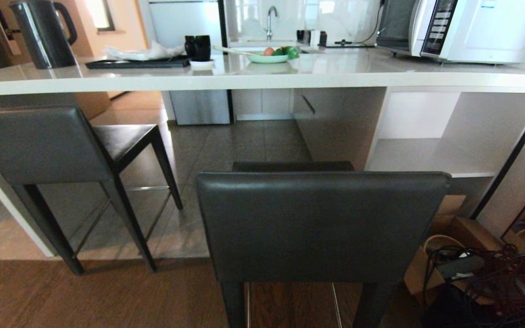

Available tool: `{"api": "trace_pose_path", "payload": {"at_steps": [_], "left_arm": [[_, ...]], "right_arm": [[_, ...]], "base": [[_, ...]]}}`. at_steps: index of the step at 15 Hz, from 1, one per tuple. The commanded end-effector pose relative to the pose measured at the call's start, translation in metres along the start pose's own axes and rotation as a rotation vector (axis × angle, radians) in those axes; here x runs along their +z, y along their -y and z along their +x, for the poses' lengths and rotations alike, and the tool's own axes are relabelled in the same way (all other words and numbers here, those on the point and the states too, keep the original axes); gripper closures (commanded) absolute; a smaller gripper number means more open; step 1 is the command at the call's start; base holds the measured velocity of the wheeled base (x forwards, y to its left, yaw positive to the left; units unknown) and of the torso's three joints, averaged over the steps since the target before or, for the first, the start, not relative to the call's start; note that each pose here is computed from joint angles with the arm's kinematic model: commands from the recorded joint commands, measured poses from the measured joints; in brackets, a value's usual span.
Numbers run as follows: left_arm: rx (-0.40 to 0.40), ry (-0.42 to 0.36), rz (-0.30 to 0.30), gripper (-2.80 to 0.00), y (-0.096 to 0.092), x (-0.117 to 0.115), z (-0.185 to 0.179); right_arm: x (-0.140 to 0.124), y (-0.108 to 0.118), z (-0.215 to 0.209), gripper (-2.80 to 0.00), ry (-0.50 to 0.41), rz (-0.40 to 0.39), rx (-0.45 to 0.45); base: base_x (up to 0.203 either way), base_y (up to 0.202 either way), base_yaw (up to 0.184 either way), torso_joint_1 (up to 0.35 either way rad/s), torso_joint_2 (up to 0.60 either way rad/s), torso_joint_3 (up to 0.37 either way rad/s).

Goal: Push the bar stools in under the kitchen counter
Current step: Pull the gray chair out from under the dining table

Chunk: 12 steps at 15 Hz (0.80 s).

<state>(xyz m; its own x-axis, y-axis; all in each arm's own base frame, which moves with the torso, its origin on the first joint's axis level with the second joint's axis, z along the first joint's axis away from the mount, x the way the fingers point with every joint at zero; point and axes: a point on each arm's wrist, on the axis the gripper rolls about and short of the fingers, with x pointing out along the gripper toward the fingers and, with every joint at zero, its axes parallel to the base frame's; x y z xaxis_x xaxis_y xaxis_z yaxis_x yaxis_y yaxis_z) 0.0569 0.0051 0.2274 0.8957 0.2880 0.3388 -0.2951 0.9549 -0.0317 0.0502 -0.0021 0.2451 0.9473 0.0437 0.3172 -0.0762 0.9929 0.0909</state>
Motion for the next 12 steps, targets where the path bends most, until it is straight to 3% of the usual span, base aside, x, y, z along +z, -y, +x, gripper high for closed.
{"api": "trace_pose_path", "payload": {"at_steps": [1,4,5,8,10,12], "left_arm": [[-0.022,0.065,-0.016,-2.80,-0.009,0.004,-0.028],[-0.077,0.029,0.003,-2.80,-0.017,-0.013,-0.058],[-0.105,0.026,0.006,-2.80,-0.018,-0.021,-0.068],[-0.225,-0.019,0.021,-2.80,-0.022,-0.046,-0.096],[-0.308,-0.069,0.029,-2.80,-0.024,-0.063,-0.115],[-0.358,-0.167,0.038,-2.80,-0.023,-0.086,-0.121]], "right_arm": [[0.005,-0.007,-0.040,-2.80,0.088,-0.022,0.036],[-0.016,-0.010,-0.078,-2.80,0.024,-0.050,0.072],[-0.025,-0.009,-0.081,-2.80,0.012,-0.089,0.048],[-0.032,-0.007,-0.080,-2.80,0.059,-0.190,0.013],[-0.034,-0.006,-0.080,-2.80,0.087,-0.216,0.015],[-0.026,-0.009,-0.080,-2.80,0.134,-0.213,0.083]], "base": [[0.000,0.000,0.000,0.000,0.00,0.000],[0.000,0.000,0.000,0.000,0.00,0.000],[0.000,0.000,0.000,0.000,0.00,0.000],[0.000,0.000,0.000,0.000,0.00,0.000],[0.000,0.000,0.000,0.000,0.00,0.000],[0.000,0.000,0.000,0.000,0.00,0.000]]}}
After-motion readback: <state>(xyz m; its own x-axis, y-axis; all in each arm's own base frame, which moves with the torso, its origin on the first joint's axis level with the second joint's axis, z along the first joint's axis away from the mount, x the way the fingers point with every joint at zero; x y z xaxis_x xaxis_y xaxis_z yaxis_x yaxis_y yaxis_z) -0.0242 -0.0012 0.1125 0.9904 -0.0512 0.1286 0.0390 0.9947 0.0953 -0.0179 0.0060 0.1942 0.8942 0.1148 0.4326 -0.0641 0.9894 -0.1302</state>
